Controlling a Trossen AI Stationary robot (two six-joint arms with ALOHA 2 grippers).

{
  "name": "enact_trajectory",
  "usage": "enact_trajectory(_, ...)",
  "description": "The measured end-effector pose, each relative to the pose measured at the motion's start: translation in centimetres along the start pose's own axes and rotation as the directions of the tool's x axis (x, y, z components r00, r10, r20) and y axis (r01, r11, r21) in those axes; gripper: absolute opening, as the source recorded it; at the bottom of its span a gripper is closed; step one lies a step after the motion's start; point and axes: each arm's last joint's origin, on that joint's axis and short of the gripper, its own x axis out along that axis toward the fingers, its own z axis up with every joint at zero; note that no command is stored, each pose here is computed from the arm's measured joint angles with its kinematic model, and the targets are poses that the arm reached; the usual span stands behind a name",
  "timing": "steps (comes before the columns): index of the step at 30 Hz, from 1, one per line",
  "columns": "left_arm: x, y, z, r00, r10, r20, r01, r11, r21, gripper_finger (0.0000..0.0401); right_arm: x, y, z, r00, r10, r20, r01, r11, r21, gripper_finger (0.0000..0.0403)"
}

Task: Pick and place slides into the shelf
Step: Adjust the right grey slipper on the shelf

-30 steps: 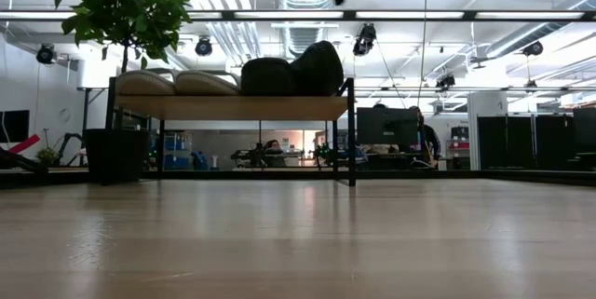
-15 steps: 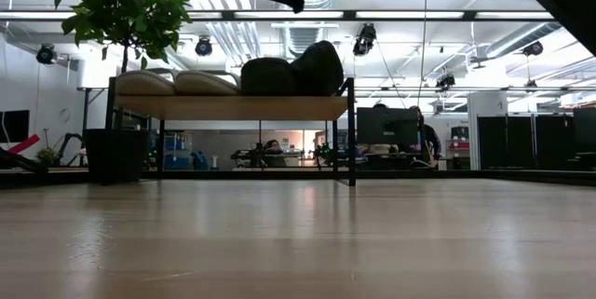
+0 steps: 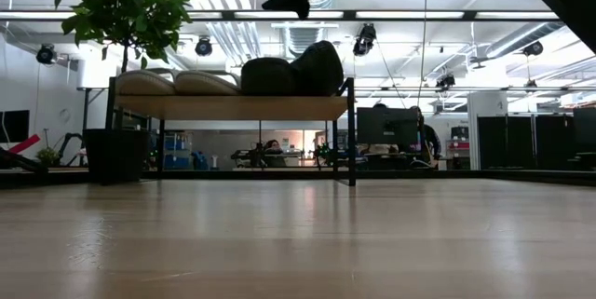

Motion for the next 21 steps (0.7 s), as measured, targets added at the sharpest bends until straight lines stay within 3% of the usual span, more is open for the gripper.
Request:
enact_trajectory(7, 0.2, -3.6, -2.2, 0.996, -0.061, -0.062, 0.075, 0.967, 0.243, 0.0274, -0.7, 0.3, 0.3, 0.991, -0.127, -0.050, 0.122, 0.988, -0.092, 0.0224)
enact_trajectory(14, 0.7, -7.5, -4.1, 0.995, 0.011, -0.103, 0.030, 0.922, 0.386, 0.0274, -2.6, -1.0, 0.8, 0.971, -0.233, -0.048, 0.220, 0.958, -0.183, 0.0224)
enact_trajectory(17, 0.7, -8.8, -5.4, 0.981, 0.153, -0.122, -0.062, 0.835, 0.546, 0.0274, -4.1, -2.0, 0.7, 0.962, -0.268, -0.058, 0.254, 0.951, -0.178, 0.0224)
enact_trajectory(19, 0.8, -10.2, -6.7, 0.980, 0.159, -0.123, -0.033, 0.731, 0.682, 0.0274, -5.7, -2.4, 0.8, 0.955, -0.290, -0.067, 0.275, 0.946, -0.174, 0.0224)
enact_trajectory(21, 1.0, -11.6, -7.7, 0.979, 0.167, -0.120, -0.023, 0.669, 0.743, 0.0274, -7.4, -2.6, 1.0, 0.948, -0.308, -0.074, 0.293, 0.941, -0.168, 0.0224)
